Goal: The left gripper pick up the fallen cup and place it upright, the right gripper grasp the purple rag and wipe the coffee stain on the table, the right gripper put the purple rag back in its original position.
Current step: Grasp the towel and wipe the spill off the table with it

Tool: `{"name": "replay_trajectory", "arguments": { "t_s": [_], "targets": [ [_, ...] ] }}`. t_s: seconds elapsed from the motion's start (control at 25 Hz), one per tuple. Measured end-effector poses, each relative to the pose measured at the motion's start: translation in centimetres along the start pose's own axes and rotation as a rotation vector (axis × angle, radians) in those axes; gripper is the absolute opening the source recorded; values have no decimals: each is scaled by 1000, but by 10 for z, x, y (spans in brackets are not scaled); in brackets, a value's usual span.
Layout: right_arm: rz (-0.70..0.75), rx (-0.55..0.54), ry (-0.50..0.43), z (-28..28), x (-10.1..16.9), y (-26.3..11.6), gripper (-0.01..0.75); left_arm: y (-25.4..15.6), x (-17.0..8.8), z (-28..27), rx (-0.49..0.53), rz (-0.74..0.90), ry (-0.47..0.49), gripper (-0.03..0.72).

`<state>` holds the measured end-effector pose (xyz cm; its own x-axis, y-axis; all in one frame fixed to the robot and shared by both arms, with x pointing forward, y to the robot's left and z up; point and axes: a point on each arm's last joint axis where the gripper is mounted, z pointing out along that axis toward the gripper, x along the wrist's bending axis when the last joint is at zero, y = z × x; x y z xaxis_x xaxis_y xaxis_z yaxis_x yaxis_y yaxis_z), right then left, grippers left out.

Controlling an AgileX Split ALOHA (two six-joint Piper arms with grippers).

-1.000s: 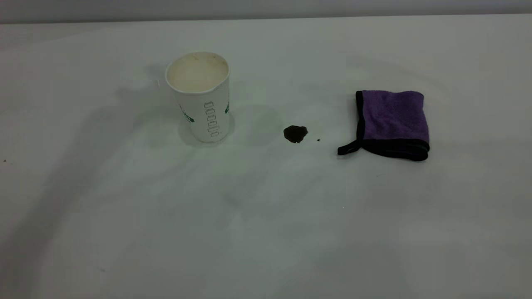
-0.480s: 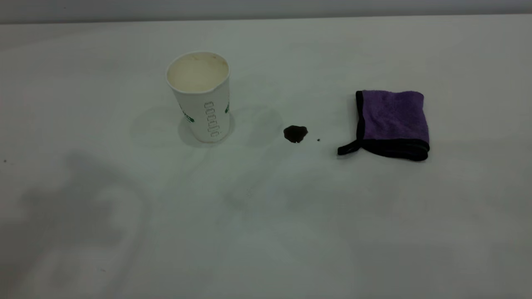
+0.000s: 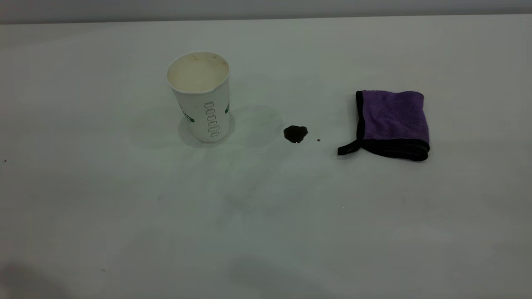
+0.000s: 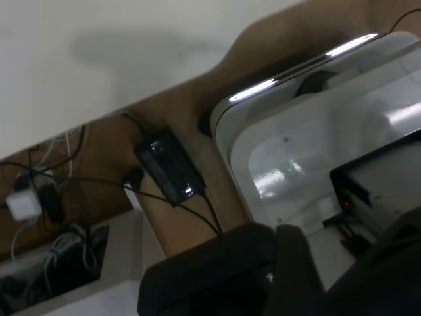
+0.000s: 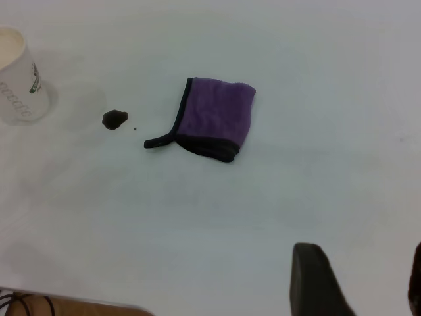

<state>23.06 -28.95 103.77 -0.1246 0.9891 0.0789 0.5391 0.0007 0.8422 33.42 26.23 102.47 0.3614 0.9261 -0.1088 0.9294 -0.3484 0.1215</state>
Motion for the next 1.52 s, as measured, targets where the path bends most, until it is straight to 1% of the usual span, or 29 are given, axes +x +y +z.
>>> {"name": "replay_trajectory", "arguments": {
  "t_s": [0.08, 0.2, 0.4, 0.64, 0.76, 1.0, 1.16, 1.24, 1.4, 1.52],
  "targets": [
    [0, 0, 0, 0, 0, 0, 386, -12, 1, 6, -37, -2, 11, 562],
    [0, 0, 0, 0, 0, 0, 386, -25, 2, 7, -114, -5, 35, 578],
    [0, 0, 0, 0, 0, 0, 386, -41, 2, -4, -258, 4, 81, 579],
    [0, 0, 0, 0, 0, 0, 386, -63, 0, -15, -424, 8, 99, 579],
    [0, 0, 0, 0, 0, 0, 386, -74, 0, -19, -509, -35, 121, 579],
    [0, 0, 0, 0, 0, 0, 386, -97, -3, -24, -675, -172, 209, 579],
    [0, 0, 0, 0, 0, 0, 386, -111, -9, -24, -776, -224, 258, 579],
    [0, 0, 0, 0, 0, 0, 386, -114, -10, -24, -796, -235, 271, 579],
    [3, -8, 12, 0, 1, 1, 386, -115, -11, -23, -797, -240, 271, 579],
    [-27, -31, 35, -3, 4, 5, 397, -115, -11, -23, -797, -240, 271, 579]
  ]
}}
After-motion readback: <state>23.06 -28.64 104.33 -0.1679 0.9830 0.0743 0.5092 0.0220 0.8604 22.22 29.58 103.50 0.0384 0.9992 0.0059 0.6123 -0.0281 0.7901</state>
